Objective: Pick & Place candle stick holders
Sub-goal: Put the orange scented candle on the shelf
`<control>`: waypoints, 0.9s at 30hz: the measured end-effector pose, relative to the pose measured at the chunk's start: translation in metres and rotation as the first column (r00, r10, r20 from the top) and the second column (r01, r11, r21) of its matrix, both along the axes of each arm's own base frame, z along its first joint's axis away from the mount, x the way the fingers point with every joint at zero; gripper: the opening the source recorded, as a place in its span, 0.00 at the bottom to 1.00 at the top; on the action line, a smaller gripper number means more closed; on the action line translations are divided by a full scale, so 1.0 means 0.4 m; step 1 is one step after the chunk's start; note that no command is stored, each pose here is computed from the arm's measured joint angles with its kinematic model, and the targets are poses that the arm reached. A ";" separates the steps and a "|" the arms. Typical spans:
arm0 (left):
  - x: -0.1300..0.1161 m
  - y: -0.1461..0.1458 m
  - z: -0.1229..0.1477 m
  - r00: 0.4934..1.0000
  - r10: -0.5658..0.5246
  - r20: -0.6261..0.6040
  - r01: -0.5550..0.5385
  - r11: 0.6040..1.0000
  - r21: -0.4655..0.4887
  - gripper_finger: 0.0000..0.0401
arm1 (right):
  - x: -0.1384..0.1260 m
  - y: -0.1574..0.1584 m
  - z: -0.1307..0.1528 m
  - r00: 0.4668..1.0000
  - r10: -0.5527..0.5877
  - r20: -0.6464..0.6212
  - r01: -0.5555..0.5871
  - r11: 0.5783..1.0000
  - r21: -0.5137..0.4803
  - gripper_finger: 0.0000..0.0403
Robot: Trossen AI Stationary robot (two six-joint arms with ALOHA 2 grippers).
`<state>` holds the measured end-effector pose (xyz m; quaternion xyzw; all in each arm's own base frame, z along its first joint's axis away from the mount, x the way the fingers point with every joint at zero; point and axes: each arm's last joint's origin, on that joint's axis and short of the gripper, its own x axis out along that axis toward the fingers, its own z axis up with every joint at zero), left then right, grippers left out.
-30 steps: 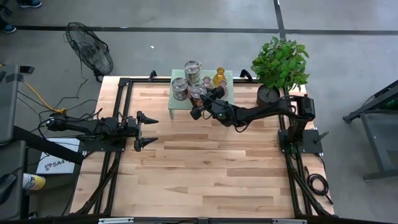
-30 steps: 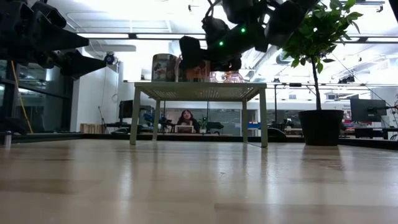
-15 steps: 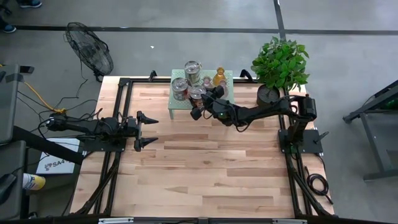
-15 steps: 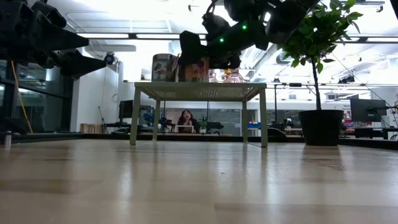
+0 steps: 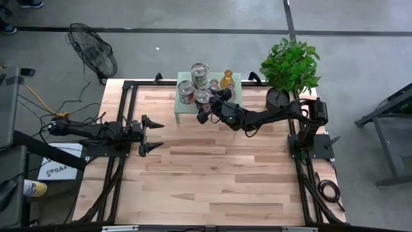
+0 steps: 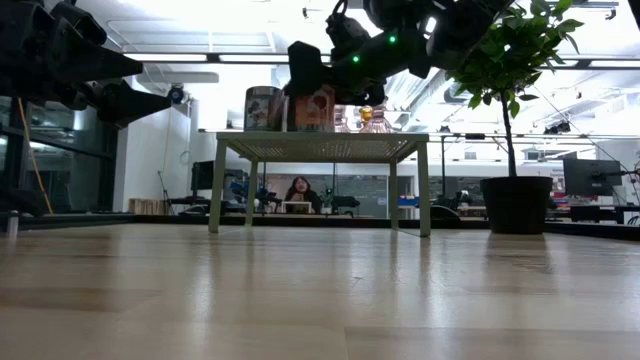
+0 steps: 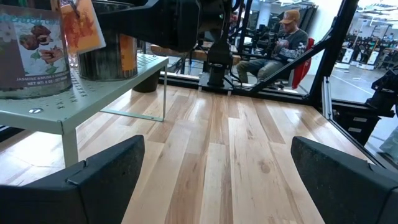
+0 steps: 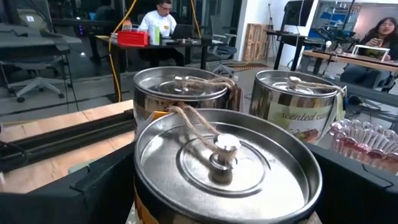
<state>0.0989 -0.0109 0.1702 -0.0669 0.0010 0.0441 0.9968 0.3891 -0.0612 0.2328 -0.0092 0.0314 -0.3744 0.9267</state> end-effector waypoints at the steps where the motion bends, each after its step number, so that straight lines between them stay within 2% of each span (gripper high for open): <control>1: 0.000 0.000 0.000 1.000 0.000 0.000 0.000 1.000 0.000 1.00 | 0.000 0.000 -0.001 1.000 -0.006 -0.004 0.006 1.000 0.000 0.96; 8: 0.000 0.000 0.000 1.000 0.000 0.000 0.000 1.000 0.000 1.00 | -0.001 0.005 -0.001 0.999 -0.038 -0.006 0.038 0.999 -0.001 0.96; 17: 0.000 0.000 0.000 1.000 0.000 0.000 0.000 1.000 0.000 1.00 | 0.002 0.007 0.009 0.999 0.018 0.031 -0.018 1.000 -0.011 0.96; 27: 0.000 0.000 0.000 1.000 0.000 0.000 0.000 1.000 0.000 1.00 | 0.002 0.007 0.021 0.999 0.022 0.035 -0.020 0.998 -0.067 0.96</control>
